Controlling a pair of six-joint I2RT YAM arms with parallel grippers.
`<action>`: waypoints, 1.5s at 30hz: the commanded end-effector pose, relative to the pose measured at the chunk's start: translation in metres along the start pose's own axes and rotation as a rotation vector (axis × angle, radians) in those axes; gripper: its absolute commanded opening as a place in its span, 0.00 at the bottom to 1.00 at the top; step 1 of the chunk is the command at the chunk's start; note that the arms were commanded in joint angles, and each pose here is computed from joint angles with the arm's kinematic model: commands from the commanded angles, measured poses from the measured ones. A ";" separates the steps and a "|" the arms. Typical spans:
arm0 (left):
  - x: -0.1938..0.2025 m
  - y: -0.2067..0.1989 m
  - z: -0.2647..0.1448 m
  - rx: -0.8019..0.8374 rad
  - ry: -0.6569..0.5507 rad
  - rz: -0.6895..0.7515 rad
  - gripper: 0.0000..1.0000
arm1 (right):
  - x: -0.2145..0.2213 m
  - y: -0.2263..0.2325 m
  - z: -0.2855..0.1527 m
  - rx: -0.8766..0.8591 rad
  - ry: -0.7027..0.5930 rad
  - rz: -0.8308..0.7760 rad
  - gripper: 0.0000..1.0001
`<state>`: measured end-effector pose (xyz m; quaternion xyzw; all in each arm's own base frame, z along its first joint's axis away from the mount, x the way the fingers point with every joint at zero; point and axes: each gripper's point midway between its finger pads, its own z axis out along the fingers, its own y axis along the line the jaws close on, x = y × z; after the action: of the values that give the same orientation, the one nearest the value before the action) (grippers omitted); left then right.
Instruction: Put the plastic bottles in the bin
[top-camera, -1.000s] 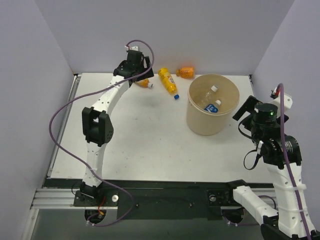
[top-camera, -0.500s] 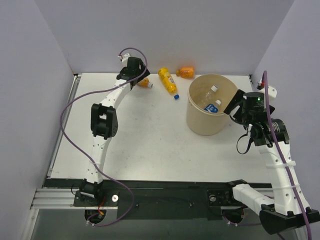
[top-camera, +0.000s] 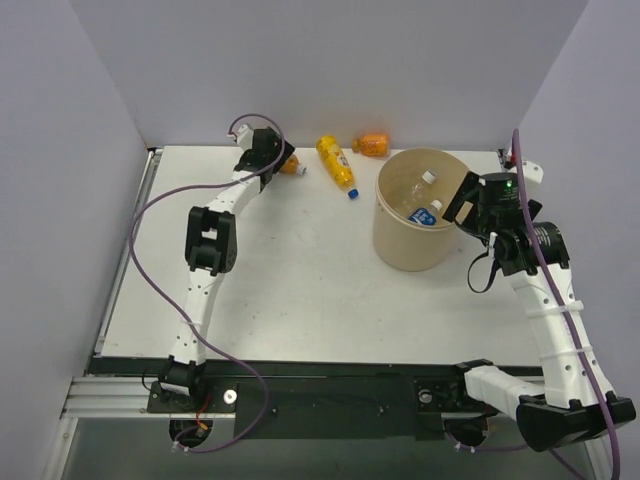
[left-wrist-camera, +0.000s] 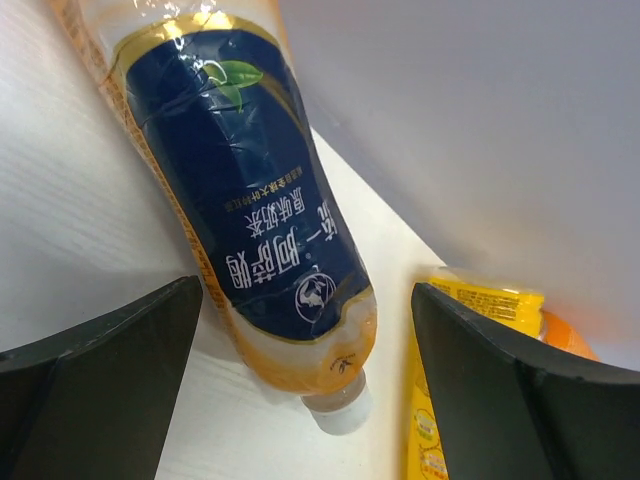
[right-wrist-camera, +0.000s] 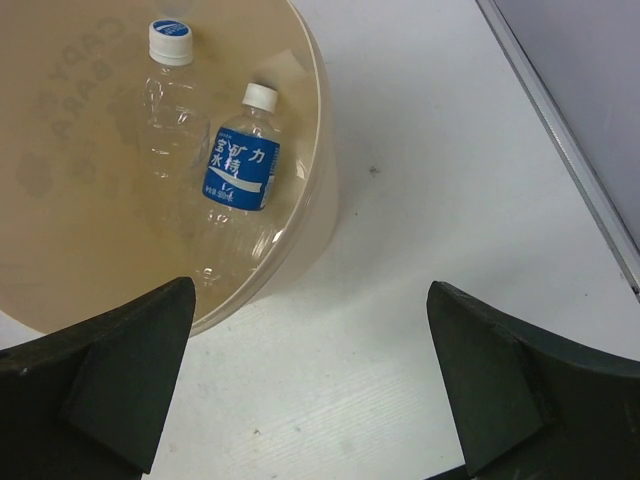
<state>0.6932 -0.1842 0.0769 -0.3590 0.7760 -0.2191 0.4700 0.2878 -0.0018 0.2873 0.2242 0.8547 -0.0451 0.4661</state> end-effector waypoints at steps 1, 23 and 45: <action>-0.003 -0.009 0.013 0.047 -0.041 -0.072 0.97 | -0.011 0.005 0.003 0.003 -0.017 -0.024 0.95; -0.029 -0.030 -0.080 0.109 -0.123 0.024 0.60 | -0.008 0.003 -0.014 -0.041 -0.026 0.013 0.95; 0.049 -0.287 -0.405 1.074 -0.175 0.830 0.60 | -0.011 -0.034 -0.083 -0.103 -0.146 0.104 0.95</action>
<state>0.4500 -0.3701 0.4097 0.1335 0.6373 -0.3578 0.6693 0.2307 -0.0062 0.3402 0.2350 0.8057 0.0157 0.5435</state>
